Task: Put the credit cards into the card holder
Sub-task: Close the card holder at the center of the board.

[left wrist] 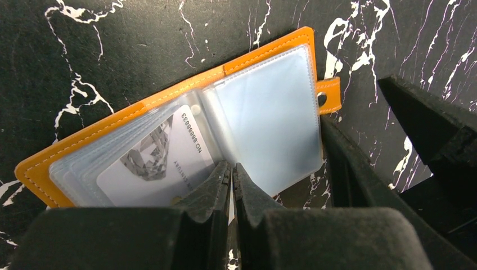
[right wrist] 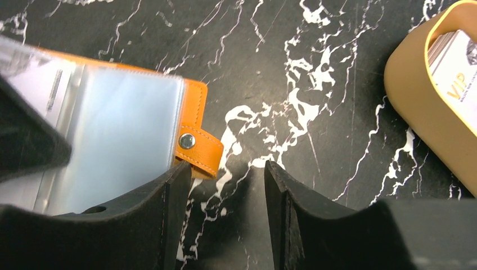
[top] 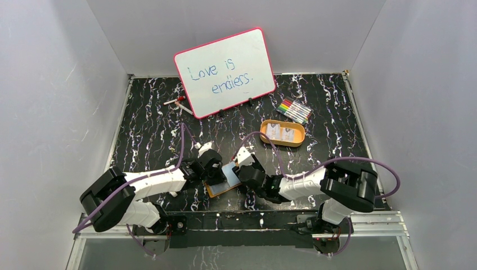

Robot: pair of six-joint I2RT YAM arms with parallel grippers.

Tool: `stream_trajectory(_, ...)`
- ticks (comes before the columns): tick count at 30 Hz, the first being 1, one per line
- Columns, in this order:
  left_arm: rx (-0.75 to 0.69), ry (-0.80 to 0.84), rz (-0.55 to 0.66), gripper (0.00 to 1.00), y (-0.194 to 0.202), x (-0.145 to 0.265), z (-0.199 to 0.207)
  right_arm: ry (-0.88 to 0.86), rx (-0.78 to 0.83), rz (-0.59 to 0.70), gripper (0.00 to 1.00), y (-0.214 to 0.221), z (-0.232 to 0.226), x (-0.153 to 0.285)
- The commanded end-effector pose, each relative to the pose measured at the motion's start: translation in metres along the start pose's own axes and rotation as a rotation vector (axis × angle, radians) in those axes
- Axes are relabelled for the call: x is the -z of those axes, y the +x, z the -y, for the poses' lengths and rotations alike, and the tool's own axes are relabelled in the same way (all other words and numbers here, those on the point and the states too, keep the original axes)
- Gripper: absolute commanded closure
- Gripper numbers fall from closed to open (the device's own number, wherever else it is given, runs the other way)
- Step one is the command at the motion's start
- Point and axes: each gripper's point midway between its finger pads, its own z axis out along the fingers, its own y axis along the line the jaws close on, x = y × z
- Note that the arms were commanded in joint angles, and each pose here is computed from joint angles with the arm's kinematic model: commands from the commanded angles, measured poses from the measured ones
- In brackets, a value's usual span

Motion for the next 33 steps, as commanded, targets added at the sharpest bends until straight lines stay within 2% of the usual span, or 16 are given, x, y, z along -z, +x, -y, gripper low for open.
stream_trajectory(1,-0.023,-0.044,-0.027,0.95,0.011,-0.002,-0.018,0.107,-0.120,0.070,0.41,-0.034,0.014,-0.012)
stream_trajectory(11,-0.030,-0.055,-0.026,0.96,0.011,-0.002,-0.022,0.152,-0.213,0.022,0.43,-0.030,0.032,-0.021)
stream_trajectory(13,-0.034,-0.056,-0.023,0.96,0.010,-0.001,-0.021,0.112,-0.223,0.021,0.45,-0.031,0.028,-0.017)
stream_trajectory(16,-0.038,-0.058,-0.017,0.96,0.009,-0.001,-0.021,-0.040,-0.249,0.036,0.45,-0.037,0.012,-0.011)
stream_trajectory(21,-0.040,-0.055,-0.014,0.96,0.008,-0.003,-0.020,-0.199,-0.366,-0.054,0.49,-0.035,-0.006,-0.011)
stream_trajectory(29,-0.039,-0.049,-0.019,0.96,0.009,-0.003,-0.019,-0.242,-0.415,-0.167,0.54,-0.016,-0.013,-0.017)
stream_trajectory(33,-0.038,-0.048,-0.014,0.96,0.008,-0.001,-0.019,-0.225,-0.439,-0.162,0.65,-0.014,-0.009,-0.016)
